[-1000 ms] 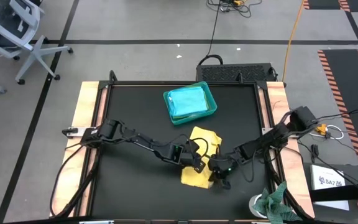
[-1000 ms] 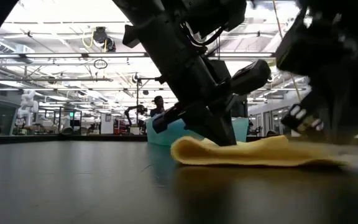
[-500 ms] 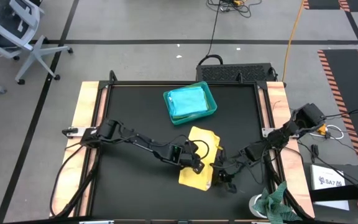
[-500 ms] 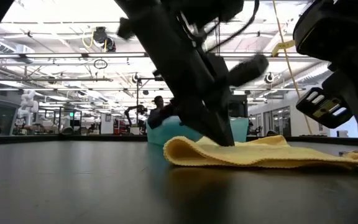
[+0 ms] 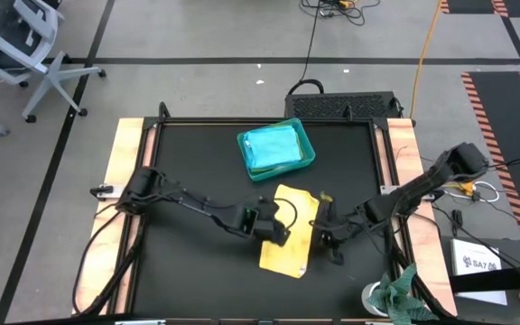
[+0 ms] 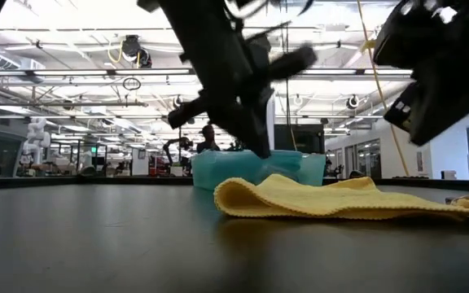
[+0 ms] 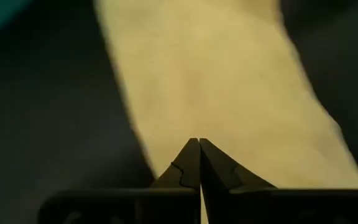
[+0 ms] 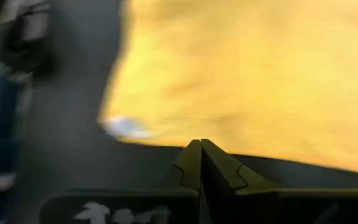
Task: Fold microfiber towels
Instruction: Fold the yellow microfiber towel
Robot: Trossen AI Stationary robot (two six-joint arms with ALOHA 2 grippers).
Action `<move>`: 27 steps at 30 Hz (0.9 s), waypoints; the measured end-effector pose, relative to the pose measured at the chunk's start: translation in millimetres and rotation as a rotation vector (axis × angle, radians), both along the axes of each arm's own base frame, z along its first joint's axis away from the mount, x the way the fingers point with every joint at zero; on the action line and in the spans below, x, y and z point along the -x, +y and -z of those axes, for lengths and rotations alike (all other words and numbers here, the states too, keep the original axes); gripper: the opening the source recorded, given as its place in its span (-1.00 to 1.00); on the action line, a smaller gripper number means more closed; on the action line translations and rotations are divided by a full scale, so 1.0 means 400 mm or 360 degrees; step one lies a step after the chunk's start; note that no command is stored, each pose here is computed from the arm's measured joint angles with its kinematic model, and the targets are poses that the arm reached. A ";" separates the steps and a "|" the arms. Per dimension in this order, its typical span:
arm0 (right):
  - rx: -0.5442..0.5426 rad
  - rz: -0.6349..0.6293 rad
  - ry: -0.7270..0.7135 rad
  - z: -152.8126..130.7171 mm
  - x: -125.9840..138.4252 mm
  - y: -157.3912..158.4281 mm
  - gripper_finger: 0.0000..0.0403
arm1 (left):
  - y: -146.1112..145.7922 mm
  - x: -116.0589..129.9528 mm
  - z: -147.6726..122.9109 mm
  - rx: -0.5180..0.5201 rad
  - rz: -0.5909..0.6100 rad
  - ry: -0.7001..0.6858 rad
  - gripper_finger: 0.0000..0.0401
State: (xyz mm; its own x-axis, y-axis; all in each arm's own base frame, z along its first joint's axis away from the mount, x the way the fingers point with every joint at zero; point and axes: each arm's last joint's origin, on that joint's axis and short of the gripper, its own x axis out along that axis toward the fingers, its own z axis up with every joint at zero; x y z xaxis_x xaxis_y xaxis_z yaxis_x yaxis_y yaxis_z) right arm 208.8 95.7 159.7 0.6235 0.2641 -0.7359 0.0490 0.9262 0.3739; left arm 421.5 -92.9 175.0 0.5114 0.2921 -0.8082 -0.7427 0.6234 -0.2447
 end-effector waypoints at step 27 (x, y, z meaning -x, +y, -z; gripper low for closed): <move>0.0109 0.0848 0.0211 -0.018 0.022 -0.193 -0.36 | 0.357 -0.036 -0.001 0.0184 0.0200 0.0048 -0.86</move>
